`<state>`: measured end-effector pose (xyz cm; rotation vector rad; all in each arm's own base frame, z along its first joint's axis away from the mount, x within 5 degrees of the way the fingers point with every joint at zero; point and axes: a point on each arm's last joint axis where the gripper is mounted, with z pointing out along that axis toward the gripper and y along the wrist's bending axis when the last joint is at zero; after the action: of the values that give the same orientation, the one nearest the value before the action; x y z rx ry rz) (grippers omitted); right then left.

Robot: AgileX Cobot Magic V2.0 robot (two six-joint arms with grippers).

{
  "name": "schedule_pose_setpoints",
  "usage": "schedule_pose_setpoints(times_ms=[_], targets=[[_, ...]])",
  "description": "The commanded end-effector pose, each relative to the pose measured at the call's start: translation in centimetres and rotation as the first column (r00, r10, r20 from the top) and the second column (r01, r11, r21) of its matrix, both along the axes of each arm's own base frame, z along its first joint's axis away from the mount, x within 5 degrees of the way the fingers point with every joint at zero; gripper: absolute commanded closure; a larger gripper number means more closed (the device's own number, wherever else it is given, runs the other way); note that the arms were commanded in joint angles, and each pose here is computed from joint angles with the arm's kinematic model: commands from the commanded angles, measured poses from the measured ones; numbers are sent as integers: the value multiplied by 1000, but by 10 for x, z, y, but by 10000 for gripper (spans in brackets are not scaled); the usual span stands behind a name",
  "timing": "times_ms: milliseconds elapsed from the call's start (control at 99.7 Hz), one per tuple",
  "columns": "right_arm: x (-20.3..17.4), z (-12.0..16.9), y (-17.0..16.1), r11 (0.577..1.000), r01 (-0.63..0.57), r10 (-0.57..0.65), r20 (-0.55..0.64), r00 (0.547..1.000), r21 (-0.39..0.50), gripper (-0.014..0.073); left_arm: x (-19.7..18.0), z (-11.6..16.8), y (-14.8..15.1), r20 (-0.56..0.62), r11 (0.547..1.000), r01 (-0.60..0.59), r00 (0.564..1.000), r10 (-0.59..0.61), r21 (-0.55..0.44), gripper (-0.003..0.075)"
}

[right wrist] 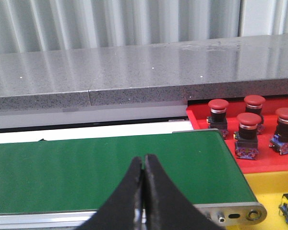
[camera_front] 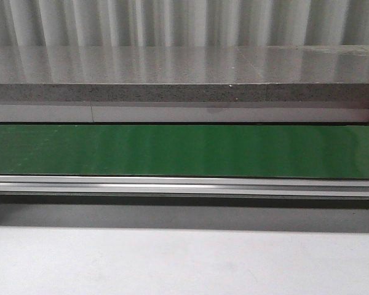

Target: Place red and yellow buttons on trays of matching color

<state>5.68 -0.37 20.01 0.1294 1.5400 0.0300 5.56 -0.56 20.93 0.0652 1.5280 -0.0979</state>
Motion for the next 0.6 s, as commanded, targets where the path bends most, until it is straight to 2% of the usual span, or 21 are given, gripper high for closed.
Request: schedule_pose_setpoints(times_ms=[0, 592], targets=[[-3, 14, 0, 1000, 5, -3, 119, 993, -21, 661, 0, -8, -1, 51, 1000, 13, 999, -13, -10, 739], [-3, 14, 0, 1000, 5, -3, 119, 993, -21, 661, -1, -6, -1, 76, 1000, 16, 997, -14, -16, 739]])
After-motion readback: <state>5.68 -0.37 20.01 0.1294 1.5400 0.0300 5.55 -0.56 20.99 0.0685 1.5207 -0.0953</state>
